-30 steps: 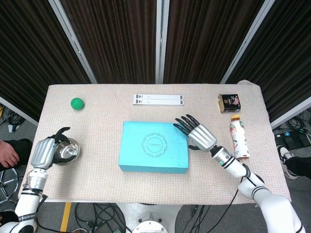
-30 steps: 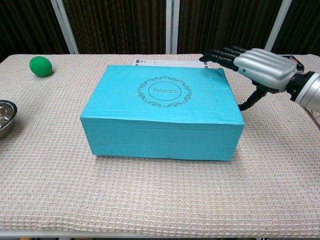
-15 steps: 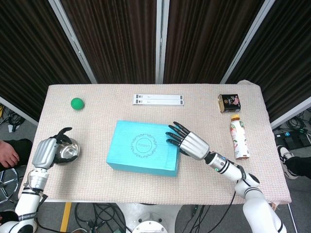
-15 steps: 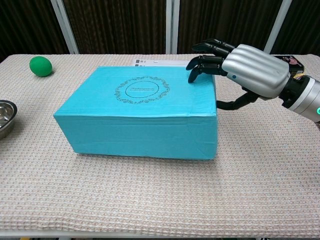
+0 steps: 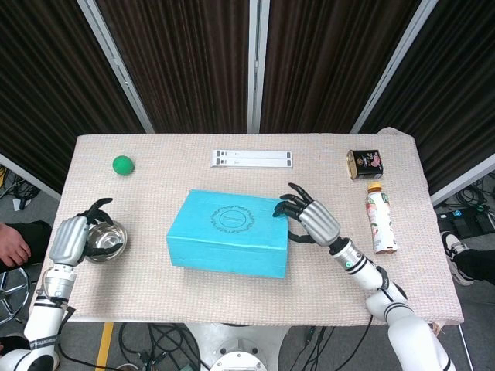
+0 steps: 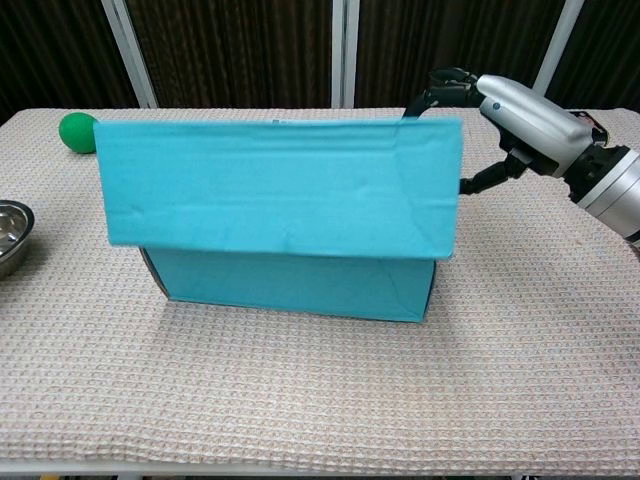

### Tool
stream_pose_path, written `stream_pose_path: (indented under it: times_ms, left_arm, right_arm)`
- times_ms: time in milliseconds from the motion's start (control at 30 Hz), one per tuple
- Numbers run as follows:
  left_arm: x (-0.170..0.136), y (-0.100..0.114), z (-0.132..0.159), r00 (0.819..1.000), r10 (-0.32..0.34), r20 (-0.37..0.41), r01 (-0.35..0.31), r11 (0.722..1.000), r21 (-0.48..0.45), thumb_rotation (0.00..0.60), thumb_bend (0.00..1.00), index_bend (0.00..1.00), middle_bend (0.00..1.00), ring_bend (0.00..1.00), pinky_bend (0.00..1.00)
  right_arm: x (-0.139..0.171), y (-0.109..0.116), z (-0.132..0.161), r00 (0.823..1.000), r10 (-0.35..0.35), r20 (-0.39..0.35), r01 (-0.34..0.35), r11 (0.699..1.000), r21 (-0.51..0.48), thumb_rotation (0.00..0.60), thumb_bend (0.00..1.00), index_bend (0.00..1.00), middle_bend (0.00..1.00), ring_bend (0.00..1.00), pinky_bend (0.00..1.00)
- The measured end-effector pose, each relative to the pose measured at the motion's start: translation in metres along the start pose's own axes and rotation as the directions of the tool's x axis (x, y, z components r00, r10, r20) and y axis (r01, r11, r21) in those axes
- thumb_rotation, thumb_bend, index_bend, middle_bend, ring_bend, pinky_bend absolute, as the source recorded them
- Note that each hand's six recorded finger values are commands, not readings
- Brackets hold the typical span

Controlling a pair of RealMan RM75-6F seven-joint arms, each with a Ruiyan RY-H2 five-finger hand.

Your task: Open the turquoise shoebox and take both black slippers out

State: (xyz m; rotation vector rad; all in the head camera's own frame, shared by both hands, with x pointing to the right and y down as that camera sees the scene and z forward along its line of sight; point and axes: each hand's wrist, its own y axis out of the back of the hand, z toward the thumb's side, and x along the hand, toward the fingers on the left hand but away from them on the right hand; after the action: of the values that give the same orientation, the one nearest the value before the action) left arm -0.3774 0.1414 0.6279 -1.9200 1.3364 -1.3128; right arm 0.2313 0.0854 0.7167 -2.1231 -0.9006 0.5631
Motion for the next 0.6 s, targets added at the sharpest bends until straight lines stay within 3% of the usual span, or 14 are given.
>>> stream_pose_path:
  times_ms: [100,200,300,433,533,600]
  left_arm:
    - [0.0,0.003,0.003,0.999,0.038,0.014,-0.037,0.999,-0.013,0.6,0.0,0.18,0.45,0.38,0.41]
    - [-0.001,0.007,0.004,0.997,0.076,0.026,-0.076,0.997,-0.019,0.6,0.0,0.18,0.41,0.33,0.41]
    - [-0.001,0.014,0.005,0.991,0.132,0.035,-0.131,0.991,-0.029,0.6,0.0,0.18,0.32,0.26,0.41]
    - [-0.003,0.027,0.002,0.974,0.224,0.036,-0.223,0.974,-0.035,0.6,0.0,0.18,0.3,0.23,0.41]
    - [-0.006,0.03,-0.002,0.973,0.231,0.023,-0.23,0.972,-0.039,0.6,0.0,0.18,0.3,0.23,0.41]
    - [-0.008,0.031,-0.004,0.975,0.223,0.016,-0.222,0.974,-0.033,0.6,0.0,0.18,0.3,0.23,0.41]
  right_arm:
    - [-0.003,0.001,-0.013,0.995,-0.022,0.096,0.04,0.98,-0.193,0.6,0.45,0.62,0.44,0.2,0.0]
    - [-0.006,-0.001,-0.025,0.982,-0.012,0.19,0.087,0.918,-0.388,0.6,0.43,0.62,0.44,0.2,0.0]
    - [-0.01,-0.002,-0.032,0.963,0.013,0.27,0.139,0.833,-0.535,0.6,0.42,0.62,0.44,0.2,0.0]
    - [-0.018,0.003,-0.037,0.926,0.07,0.371,0.223,0.69,-0.688,0.6,0.41,0.6,0.43,0.18,0.0]
    - [-0.025,0.011,-0.04,0.894,0.12,0.433,0.288,0.586,-0.757,0.6,0.4,0.56,0.4,0.16,0.0]
    - [-0.028,0.018,-0.043,0.874,0.142,0.464,0.326,0.536,-0.779,0.6,0.39,0.52,0.38,0.14,0.0]
